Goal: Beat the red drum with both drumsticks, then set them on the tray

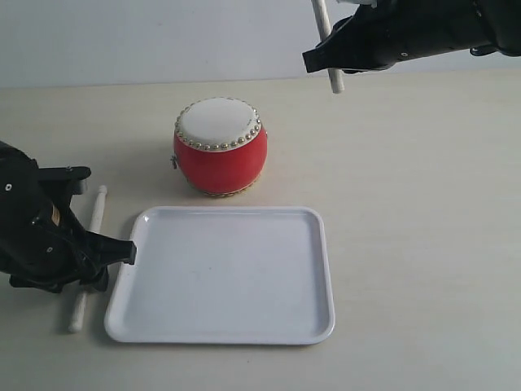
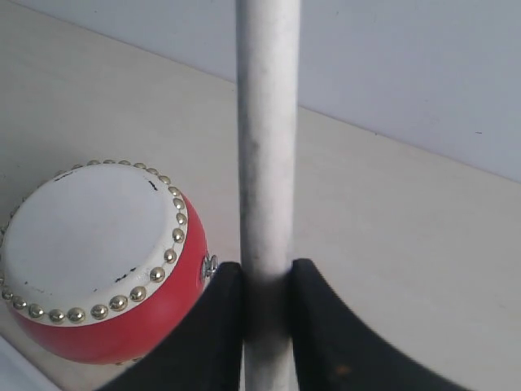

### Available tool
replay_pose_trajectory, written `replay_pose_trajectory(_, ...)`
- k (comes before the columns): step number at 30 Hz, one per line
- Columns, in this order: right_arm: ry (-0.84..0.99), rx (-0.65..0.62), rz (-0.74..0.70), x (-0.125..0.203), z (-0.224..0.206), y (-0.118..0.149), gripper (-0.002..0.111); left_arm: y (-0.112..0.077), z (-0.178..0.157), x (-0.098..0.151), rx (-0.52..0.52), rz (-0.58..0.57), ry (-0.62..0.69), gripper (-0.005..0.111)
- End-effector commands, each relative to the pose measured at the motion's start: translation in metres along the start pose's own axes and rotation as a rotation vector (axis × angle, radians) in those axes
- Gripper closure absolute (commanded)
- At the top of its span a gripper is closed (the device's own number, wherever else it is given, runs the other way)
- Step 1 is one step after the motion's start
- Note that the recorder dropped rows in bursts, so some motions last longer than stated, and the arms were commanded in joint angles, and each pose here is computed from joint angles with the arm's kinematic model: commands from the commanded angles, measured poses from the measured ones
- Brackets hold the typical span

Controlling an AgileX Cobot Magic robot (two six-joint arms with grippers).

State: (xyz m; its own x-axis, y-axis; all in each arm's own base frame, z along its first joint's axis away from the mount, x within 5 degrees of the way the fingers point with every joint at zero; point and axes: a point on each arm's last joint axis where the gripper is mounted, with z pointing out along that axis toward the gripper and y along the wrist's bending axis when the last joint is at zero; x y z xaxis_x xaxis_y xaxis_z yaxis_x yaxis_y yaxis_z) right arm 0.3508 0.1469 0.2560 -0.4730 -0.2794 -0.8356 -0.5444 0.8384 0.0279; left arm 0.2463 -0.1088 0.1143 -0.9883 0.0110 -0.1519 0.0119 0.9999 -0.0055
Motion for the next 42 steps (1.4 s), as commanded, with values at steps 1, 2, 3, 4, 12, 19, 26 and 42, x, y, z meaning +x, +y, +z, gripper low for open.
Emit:
replay_pose_trajectory(1,-0.005,-0.004,0.005,-0.002,0.0,0.001,0.108,0.002,0.003,0.007,-0.011,0.01,0.019,0.052)
replay_pose_trajectory(2,-0.005,-0.004,0.005,-0.002,0.0,0.001,0.108,0.002,0.004,0.008,-0.012,0.017,0.023,0.052)
replay_pose_trajectory(3,-0.005,-0.004,0.008,-0.002,0.0,0.001,0.108,0.002,0.004,0.008,-0.012,0.022,0.023,0.052)
replay_pose_trajectory(4,-0.005,-0.004,0.013,-0.002,0.0,0.001,0.108,0.002,0.004,0.008,-0.012,0.022,0.023,0.053)
replay_pose_trajectory(12,-0.005,-0.004,0.014,-0.002,0.0,0.001,0.108,0.002,0.004,0.007,-0.006,0.024,0.013,0.094)
replay_pose_trajectory(19,-0.005,-0.004,0.014,-0.002,0.0,0.001,0.108,0.0,-0.001,-0.001,-0.002,0.054,-0.026,0.107)
replay_pose_trajectory(26,0.002,-0.015,0.012,-0.001,0.0,0.002,0.108,-0.008,-0.043,-0.028,0.016,0.116,-0.138,0.107)
replay_pose_trajectory(42,0.28,-0.045,-0.025,-0.001,-0.011,0.003,0.108,-0.026,-0.144,-0.087,0.004,0.515,-0.414,0.107)
